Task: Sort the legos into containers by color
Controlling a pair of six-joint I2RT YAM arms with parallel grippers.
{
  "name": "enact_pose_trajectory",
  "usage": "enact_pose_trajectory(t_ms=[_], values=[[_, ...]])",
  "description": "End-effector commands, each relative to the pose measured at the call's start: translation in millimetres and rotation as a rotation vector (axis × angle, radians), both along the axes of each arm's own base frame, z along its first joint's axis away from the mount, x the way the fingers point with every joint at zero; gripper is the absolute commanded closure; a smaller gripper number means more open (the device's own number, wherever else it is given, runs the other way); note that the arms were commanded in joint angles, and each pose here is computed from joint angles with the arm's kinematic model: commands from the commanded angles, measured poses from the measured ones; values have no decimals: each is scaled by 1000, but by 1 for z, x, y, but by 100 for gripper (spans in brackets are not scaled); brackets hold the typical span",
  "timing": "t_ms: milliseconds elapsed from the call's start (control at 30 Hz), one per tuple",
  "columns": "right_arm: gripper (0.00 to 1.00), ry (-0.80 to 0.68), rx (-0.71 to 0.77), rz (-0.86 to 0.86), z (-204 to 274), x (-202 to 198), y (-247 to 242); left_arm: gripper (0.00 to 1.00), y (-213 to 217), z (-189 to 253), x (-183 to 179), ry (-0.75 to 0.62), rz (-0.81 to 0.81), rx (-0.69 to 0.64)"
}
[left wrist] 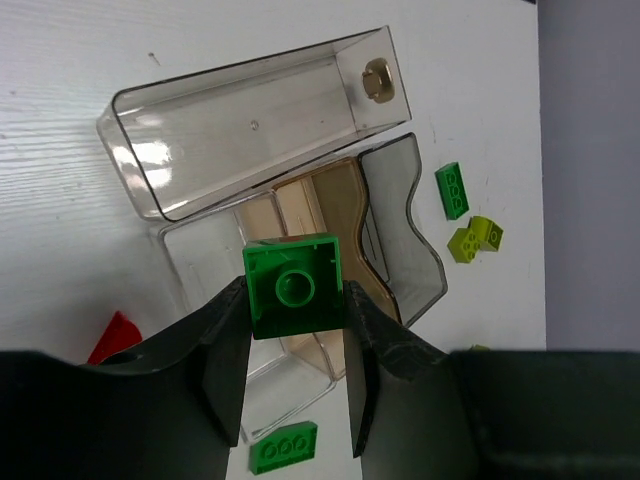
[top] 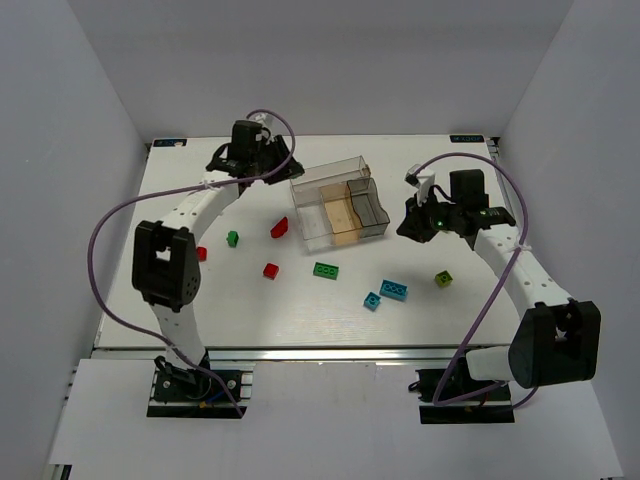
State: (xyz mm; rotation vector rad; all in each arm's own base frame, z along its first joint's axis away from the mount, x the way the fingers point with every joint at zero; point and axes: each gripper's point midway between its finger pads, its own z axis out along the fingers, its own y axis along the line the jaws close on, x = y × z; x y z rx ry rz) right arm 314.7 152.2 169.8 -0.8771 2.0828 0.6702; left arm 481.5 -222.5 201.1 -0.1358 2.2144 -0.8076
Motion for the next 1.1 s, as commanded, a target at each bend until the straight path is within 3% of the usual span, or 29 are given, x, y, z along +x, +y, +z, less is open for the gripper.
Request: enact_pose_trajectory(t_ms=[0, 233, 367, 400, 467, 600, 633, 800, 900, 933, 1033, 1067], values=[[85, -55, 15, 2, 15, 5, 4, 97, -18, 1, 16, 19, 20, -27], [82, -56, 12, -5, 14, 2, 2, 92, -38, -24, 53, 37, 80, 45], [79, -59, 4, -3, 10, -2, 1, 82, -41, -36, 61, 60, 86, 83], [78, -60, 0, -3, 9, -3, 0, 75, -42, -38, 62, 61, 85, 85], [73, -58, -3, 0, 7, -5, -1, 59, -40, -41, 63, 65, 93, 95], [57, -49, -8, 13, 4, -6, 0, 45, -38, -44, 64, 69, 101, 111], [50, -52, -9, 21, 5, -6, 0, 44, -37, -44, 64, 69, 101, 113], [38, -39, 6, 89, 5, -13, 9, 38, -35, -38, 63, 59, 105, 117], [32, -47, 39, 200, 9, -26, 23, 38, -35, -26, 62, 40, 107, 110], [29, -36, 50, 240, 9, -34, 26, 44, -34, -21, 61, 33, 108, 107], [26, -100, 99, 469, 10, -61, 49, 70, -24, 11, 49, -4, 111, 92], [25, -143, 102, 541, 9, -67, 58, 83, -21, 17, 42, -9, 111, 90]])
